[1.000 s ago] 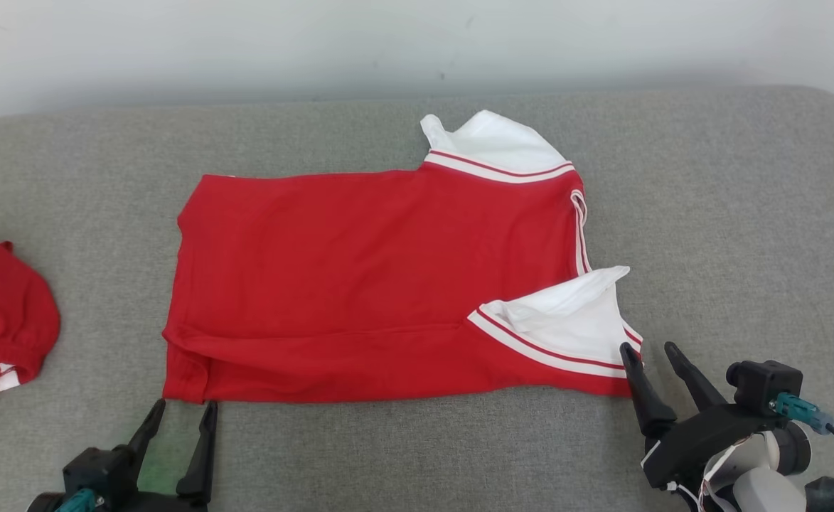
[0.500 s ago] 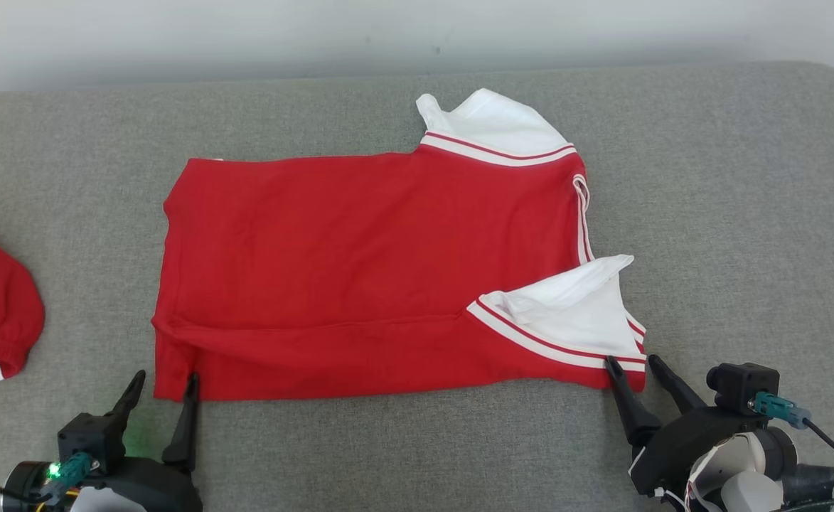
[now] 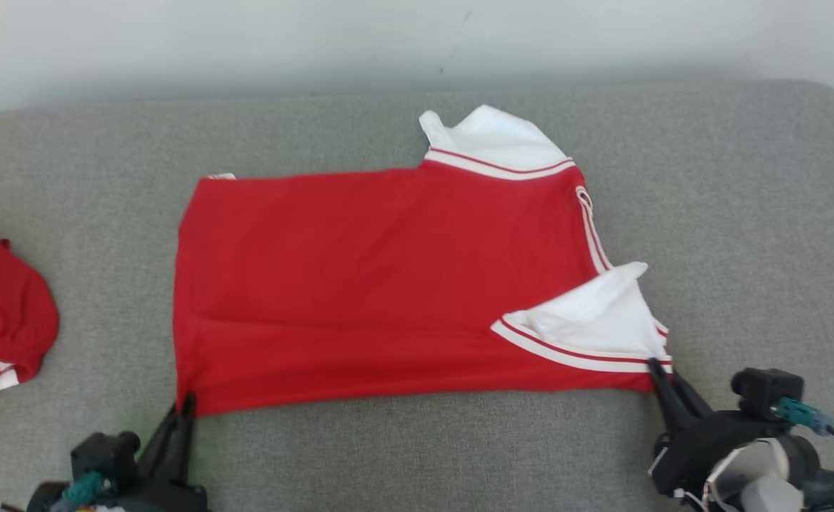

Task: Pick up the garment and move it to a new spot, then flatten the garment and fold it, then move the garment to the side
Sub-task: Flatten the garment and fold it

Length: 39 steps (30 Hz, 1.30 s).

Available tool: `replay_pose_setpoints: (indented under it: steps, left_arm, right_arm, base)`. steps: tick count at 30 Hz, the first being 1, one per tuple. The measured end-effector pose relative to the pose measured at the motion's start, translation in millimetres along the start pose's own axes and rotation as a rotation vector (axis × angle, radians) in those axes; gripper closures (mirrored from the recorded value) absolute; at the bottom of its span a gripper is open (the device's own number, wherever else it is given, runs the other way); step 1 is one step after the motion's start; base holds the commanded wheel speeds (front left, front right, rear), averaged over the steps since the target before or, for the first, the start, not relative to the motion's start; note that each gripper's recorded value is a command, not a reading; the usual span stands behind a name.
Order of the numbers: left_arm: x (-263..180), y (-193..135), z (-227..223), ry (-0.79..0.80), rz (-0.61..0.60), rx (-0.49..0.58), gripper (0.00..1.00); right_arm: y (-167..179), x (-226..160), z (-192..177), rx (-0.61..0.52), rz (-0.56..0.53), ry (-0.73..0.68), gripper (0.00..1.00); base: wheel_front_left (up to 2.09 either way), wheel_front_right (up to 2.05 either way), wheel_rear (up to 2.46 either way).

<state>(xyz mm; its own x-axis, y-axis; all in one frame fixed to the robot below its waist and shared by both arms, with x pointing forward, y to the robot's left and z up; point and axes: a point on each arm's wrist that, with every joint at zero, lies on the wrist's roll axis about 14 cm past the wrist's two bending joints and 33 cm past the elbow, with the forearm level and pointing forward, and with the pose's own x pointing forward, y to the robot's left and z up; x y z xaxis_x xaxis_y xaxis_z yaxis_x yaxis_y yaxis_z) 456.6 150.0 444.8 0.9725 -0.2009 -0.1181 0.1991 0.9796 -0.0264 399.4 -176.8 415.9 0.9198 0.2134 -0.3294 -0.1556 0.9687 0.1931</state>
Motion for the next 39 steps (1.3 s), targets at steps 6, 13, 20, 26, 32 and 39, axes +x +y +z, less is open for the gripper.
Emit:
replay_pose_setpoints:
  steps: [6,13,20,26,32,39]
  left_arm:
    - [-25.7,-17.9,3.8,-0.026,-0.028,-0.043,1.0]
    - [-60.5,-34.8,-4.1,-0.017,-0.039,-0.082,1.0]
    - [-80.7,-32.1,-13.5,0.004,-0.012,-0.11,1.0]
    - [-84.7,-33.3,-16.3,0.012,-0.005,-0.116,1.0]
    - [-88.0,-32.5,-21.2,0.025,0.006,-0.124,0.88]
    - [-86.2,-19.6,-4.6,-0.033,0.055,-0.148,0.0]
  right_arm:
    - [-22.3,-22.6,2.3,0.012,-0.068,-0.019,1.0]
    - [-25.9,-60.2,-15.5,0.05,-0.097,0.025,1.0]
    - [-22.2,-88.4,-28.4,0.082,-0.108,0.083,1.0]
    - [-15.4,-96.9,-34.6,0.104,-0.106,0.113,1.0]
    - [-15.1,-99.1,-29.9,0.094,-0.116,0.098,0.91]
    - [-18.2,-97.2,-7.6,0.046,-0.143,-0.018,0.0]
  base:
    - [0.0,0.0,0.0]
    - [0.0,0.0,0.0]
    - [0.0,0.0,0.0]
    - [0.0,0.0,0.0]
    - [0.0,0.0,0.0]
    - [0.0,0.0,0.0]
